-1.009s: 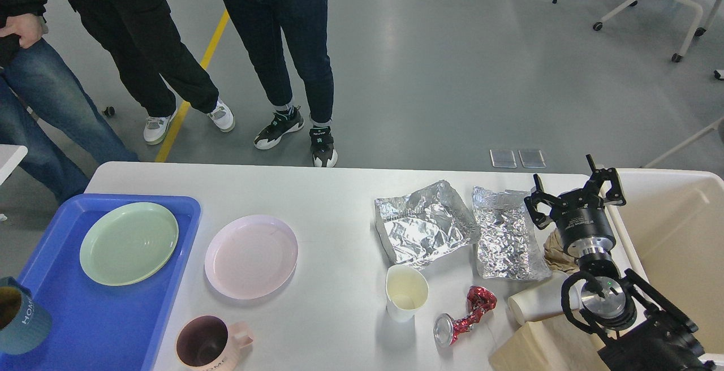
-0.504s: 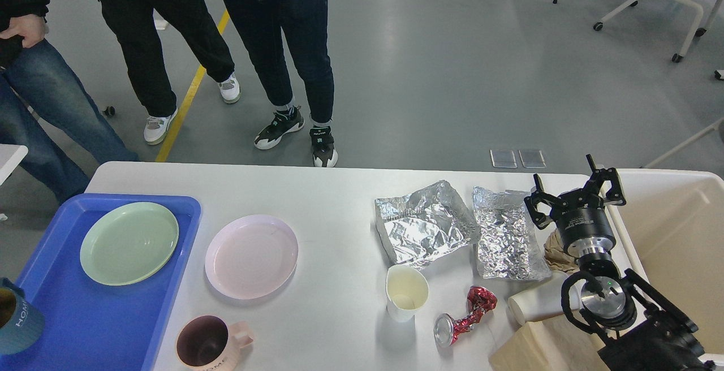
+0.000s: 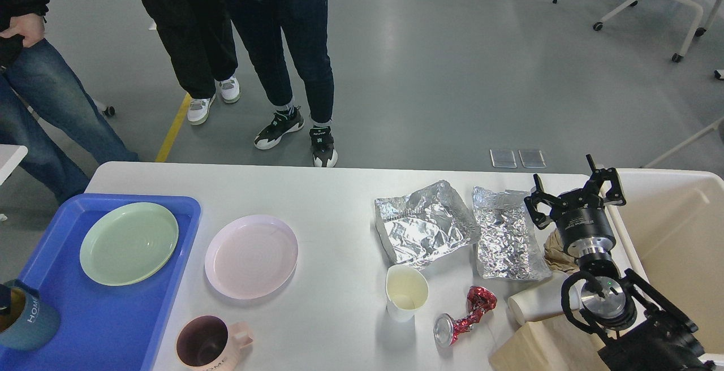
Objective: Tidy desktop
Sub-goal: 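Set the teal mug down in the tray corner and release, then raise the left gripper and move it toward the pink mug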
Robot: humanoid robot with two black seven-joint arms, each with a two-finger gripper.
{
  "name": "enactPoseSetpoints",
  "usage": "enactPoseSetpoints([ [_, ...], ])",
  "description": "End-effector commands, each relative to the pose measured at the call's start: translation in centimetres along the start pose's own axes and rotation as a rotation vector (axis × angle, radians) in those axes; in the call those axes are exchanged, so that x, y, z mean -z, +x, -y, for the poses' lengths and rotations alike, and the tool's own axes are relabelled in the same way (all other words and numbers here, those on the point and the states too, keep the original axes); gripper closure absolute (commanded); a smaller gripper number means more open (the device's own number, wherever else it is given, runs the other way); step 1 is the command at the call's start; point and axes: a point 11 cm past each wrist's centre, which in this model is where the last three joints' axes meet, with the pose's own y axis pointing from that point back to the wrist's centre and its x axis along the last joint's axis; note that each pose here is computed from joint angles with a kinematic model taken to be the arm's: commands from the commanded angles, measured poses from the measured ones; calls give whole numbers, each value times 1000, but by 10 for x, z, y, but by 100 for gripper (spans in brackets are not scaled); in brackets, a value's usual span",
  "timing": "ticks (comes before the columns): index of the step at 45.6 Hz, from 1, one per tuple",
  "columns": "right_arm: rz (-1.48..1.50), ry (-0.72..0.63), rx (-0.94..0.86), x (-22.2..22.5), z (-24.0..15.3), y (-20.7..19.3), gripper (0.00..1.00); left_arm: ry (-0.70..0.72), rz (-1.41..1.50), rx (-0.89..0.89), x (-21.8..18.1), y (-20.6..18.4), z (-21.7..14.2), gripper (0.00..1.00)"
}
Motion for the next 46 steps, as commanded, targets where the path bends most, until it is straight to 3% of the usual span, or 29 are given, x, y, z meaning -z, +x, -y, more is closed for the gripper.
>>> enactPoseSetpoints([
  [1, 0, -1, 0, 0, 0, 0, 0, -3, -26, 47, 2, -3, -4, 7],
  [19, 0, -1, 0, 0, 0, 0, 0, 25, -47, 133, -11, 41, -82, 6],
  [37, 1, -1, 2, 0, 0, -1, 0, -97, 120, -64, -129, 120, -181, 6],
  [46, 0, 1, 0, 0, 0, 0, 0, -148, 262, -39, -205, 112, -229, 6],
])
